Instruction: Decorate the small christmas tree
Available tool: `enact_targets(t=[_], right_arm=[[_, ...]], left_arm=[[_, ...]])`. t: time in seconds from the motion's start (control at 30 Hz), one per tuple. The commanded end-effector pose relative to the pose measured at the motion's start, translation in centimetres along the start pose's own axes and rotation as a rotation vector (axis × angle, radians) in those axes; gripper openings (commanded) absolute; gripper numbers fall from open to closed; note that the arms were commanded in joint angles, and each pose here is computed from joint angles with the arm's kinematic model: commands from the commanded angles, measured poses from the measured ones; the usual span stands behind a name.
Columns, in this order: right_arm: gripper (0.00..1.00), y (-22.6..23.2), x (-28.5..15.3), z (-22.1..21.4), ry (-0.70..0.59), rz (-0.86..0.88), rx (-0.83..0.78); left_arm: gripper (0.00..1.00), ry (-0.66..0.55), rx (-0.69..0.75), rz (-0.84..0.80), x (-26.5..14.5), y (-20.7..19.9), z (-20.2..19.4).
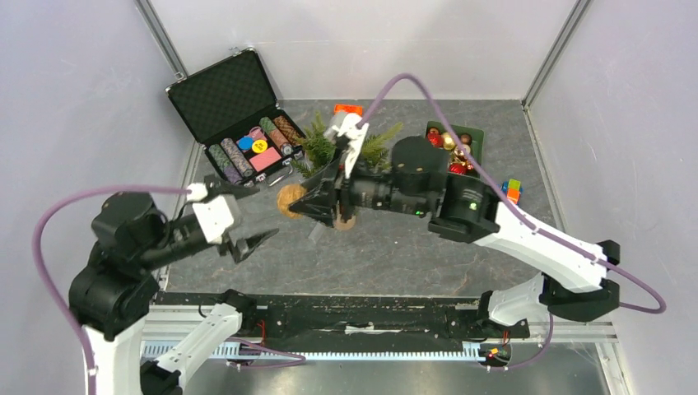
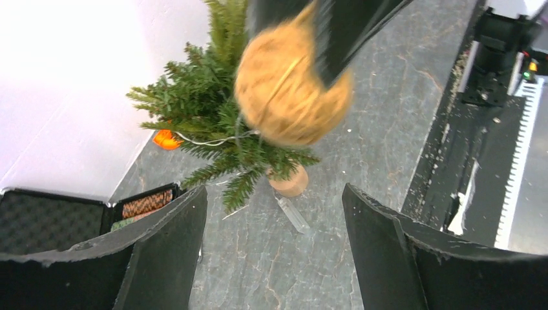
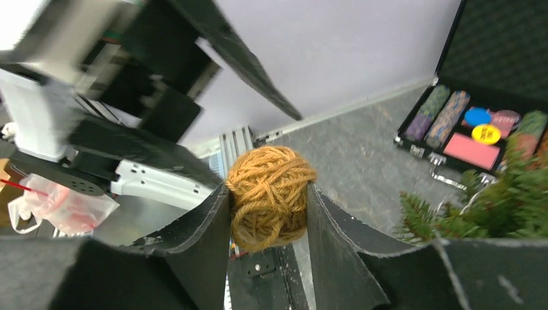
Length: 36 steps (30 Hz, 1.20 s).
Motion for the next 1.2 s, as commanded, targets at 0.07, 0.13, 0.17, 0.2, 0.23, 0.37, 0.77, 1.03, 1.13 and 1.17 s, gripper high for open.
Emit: enact_targets(t=[0.07,0.13,0.17,0.2,0.23,0.37,0.77,1.03,1.13,1.17], right_arm=[[0.05,-0.3,3.0,-3.0,0.028,0.014,0.052],[0.05,0.2,3.5,-3.7,0.033,0.057,0.074],[0.05,0.2,3.8,-4.0,0.029,0.066,0.085],[0.05,0.3,4.1,-4.3,0.026,0.072,0.096],[0.05,0.4,4.5,-4.5,0.022,0.078,0.105],[0.05,0.9,5.7,-5.3,0.044,0.127,0.119],[0.06,1.3,5.6,-6.4,0.039,0.171,0.153],[0.07,0.9,5.3,-6.9,0.035,0.147,0.146],[0.43,0.4,4.6,-6.8,0.020,0.119,0.124],[0.58,0.3,4.1,-6.6,0.010,0.111,0.111]], left_arm=[[0.83,-0.038,0.120,-0.145,-2.5,-3.9,-0.2],[0.83,-0.048,0.128,-0.190,-2.5,-4.8,-0.5],[0.83,-0.053,0.121,-0.215,-2.3,-5.1,-0.7],[0.83,-0.061,0.113,-0.238,-2.0,-5.3,-0.8],[0.83,-0.063,0.105,-0.248,-1.7,-5.3,-1.0],[0.83,-0.031,0.093,-0.159,-0.4,-3.2,-1.5],[0.84,0.052,0.161,-0.064,0.9,-0.8,-3.2],[0.13,0.019,0.136,-0.092,0.9,-1.3,-2.7],[0.02,0.021,0.103,-0.106,0.7,-1.9,-2.8],[0.02,0.027,0.082,-0.108,0.6,-2.0,-2.8]])
Point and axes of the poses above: each gripper's point midway between its finger pads, its own x axis out along the fingers, its own y axis along the line the jaws close on, z = x × y, the point moved 4 cm from there along -x, back along the fingers, and after that the axes turned 5 degrees about x, right-handed, at the moved point
